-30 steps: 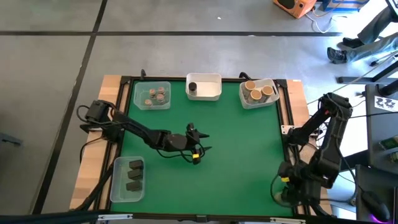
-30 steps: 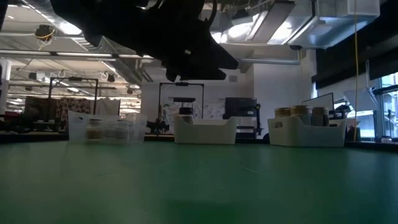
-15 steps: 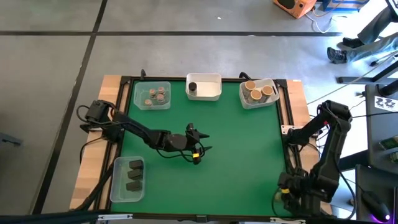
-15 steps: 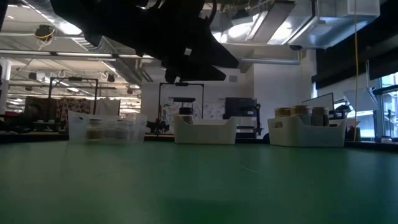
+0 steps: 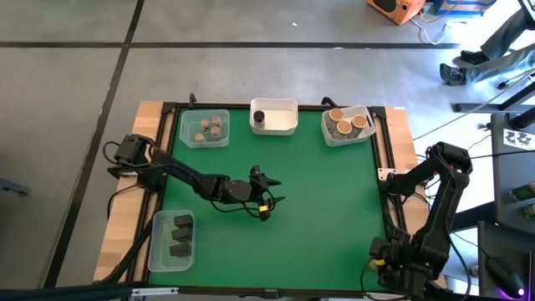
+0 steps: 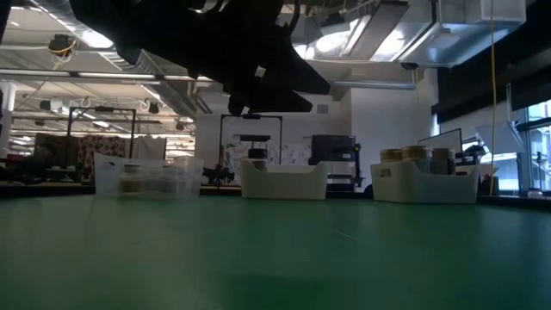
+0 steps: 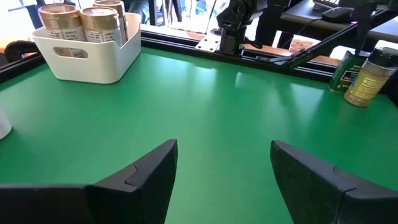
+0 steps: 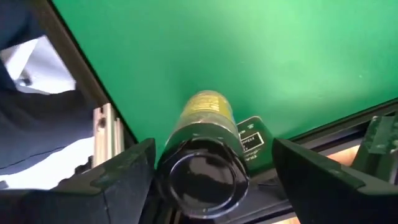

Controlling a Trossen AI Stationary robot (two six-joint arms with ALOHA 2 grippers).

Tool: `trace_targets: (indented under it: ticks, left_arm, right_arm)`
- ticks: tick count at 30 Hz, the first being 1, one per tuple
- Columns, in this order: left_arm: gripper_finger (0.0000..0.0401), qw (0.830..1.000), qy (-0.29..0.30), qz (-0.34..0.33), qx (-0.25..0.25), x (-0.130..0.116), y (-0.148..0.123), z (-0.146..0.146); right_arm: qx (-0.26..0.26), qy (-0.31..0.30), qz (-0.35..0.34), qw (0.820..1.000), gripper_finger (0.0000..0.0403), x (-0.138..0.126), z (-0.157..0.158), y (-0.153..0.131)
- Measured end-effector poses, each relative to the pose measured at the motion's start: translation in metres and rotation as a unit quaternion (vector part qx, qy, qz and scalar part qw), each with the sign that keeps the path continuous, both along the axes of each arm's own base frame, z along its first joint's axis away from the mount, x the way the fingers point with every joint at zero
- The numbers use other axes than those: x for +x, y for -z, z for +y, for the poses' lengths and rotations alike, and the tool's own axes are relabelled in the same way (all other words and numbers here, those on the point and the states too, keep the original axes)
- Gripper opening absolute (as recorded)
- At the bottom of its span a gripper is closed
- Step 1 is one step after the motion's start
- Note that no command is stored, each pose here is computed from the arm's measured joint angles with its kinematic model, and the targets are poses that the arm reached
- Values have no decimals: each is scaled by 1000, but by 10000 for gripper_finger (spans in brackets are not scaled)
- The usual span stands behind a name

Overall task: Sort spices by type
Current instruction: Put the black seasoning bottle into the left white bin

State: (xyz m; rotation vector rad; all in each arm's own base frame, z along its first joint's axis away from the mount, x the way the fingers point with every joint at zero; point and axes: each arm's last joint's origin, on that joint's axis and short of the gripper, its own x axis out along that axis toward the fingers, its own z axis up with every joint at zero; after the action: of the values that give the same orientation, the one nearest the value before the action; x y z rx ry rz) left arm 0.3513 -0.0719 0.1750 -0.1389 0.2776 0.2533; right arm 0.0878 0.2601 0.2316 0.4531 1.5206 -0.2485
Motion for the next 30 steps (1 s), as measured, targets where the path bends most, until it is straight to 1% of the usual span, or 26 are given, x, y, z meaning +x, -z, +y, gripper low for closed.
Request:
trace_targets:
  ticks: [6,10,13,18,23,27,30]
  left_arm:
    - [241,1000,0,1,1,0,0,0]
    - [241,1000,0,0,0,0,0,0]
    - [241,1000,0,0,0,0,0,0]
    - [241,1000,0,0,0,0,0,0]
    - [241,1000,0,0,0,0,0,0]
    - [241,1000,0,0,1,-1,-1,0]
    - [241,1000,2,-6,4,-3,-10,1]
  right_arm:
    - [-21,-26,34,999,319,1,6,14]
    - [-26,-27,42,998,314,1,7,18]
    - [-32,-27,36,998,285,1,7,18]
    - [-45,-28,15,998,208,2,5,18]
    - [-55,-38,10,998,208,4,3,18]
    - [-67,-45,7,997,208,12,-3,17]
    - [-78,-58,-11,995,208,24,-9,15]
